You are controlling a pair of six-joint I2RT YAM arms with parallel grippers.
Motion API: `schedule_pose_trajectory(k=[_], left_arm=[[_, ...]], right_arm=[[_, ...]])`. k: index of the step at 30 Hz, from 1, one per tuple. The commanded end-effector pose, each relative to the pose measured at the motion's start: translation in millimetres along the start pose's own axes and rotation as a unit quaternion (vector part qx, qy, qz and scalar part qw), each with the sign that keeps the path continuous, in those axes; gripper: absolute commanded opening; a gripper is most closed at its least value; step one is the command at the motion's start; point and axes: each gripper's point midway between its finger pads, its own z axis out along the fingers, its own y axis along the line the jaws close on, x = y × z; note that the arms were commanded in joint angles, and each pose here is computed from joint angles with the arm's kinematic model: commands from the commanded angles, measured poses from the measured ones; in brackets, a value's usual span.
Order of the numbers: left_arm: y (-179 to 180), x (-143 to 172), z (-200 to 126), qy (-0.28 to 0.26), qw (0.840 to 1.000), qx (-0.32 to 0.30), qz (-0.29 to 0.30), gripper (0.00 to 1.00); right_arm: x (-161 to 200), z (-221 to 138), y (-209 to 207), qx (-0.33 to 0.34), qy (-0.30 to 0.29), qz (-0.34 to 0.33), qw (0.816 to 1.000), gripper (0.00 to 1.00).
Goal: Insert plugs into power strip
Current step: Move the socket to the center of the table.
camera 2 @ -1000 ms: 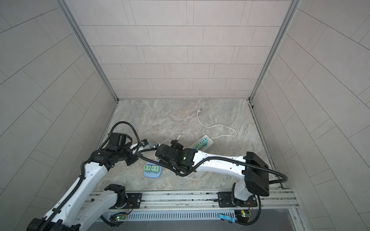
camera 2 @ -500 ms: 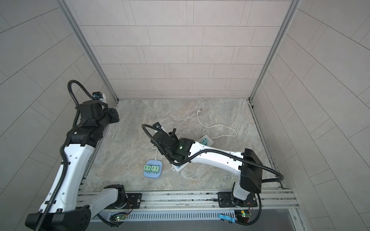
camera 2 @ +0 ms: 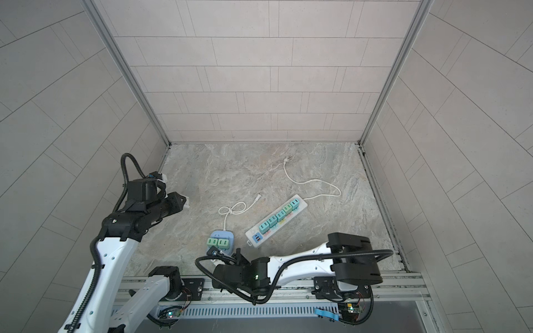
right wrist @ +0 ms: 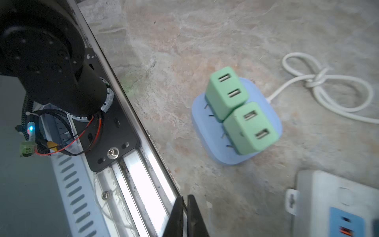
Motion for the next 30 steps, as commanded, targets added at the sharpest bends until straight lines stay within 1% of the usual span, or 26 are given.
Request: schedule_pose_trajectory(k=[1,2,3,5,6,10,13,15,17,20,23,25,27,28,29,30], left_arm=[[8,17,-3,0.014,1.000,-0.009,-0.017,0.00],[2,15,-8,-0.002,1.000,0.011,-0.014,0.00],[1,16,-8,-0.005,1.000,0.016,-0.013,0.00],[6,18,-7,0.001,1.000,0.002,-0.019,0.00],[6,19,-5,0.007,1.000,0.001,-0.020,0.00],[8,24,5,0.036,0.999,-0.009,-0.026,0.00],[7,23,6,0.035,0.999,-0.006,-0.028,0.00],[4,22,7,0.031,0.999,0.001,-0.028,0.00],[0,24,9,0.039,0.999,0.013,-0.018,0.00],[-5,28,15,0.057,0.998,0.027,-0.017,0.00],[-14,33,22,0.077,0.996,0.053,-0.014,0.00],[-15,33,27,0.084,0.995,0.054,-0.010,0.00],[-13,30,30,0.083,0.995,0.047,-0.007,0.00],[-11,29,31,0.080,0.996,0.040,-0.005,0.00],[-9,26,30,0.075,0.997,0.033,-0.004,0.00],[-6,23,29,0.069,0.997,0.022,-0.001,0.00]], right_arm=[[-7,31,18,-0.018,-0.014,0.037,0.999,0.09],[-6,40,21,-0.018,-0.013,0.037,0.999,0.08],[-4,50,24,-0.018,-0.008,0.038,0.999,0.06],[0,66,19,-0.005,-0.002,0.049,0.999,0.04],[3,73,12,0.002,0.001,0.060,0.998,0.00],[20,84,-32,0.048,0.001,0.093,0.995,0.00],[32,81,-73,0.111,0.001,0.095,0.989,0.00],[40,80,-101,0.129,0.002,0.119,0.985,0.00],[43,80,-122,0.131,-0.001,0.142,0.981,0.00],[34,88,-136,0.112,0.001,0.147,0.983,0.00],[26,101,-153,0.110,0.011,0.163,0.980,0.00],[14,111,-160,0.095,0.009,0.177,0.980,0.00],[0,117,-164,0.094,0.008,0.171,0.981,0.00],[-10,117,-166,0.098,0.007,0.166,0.981,0.01],[-17,114,-167,0.103,0.009,0.162,0.981,0.05],[-30,107,-164,0.105,0.003,0.159,0.982,0.13]])
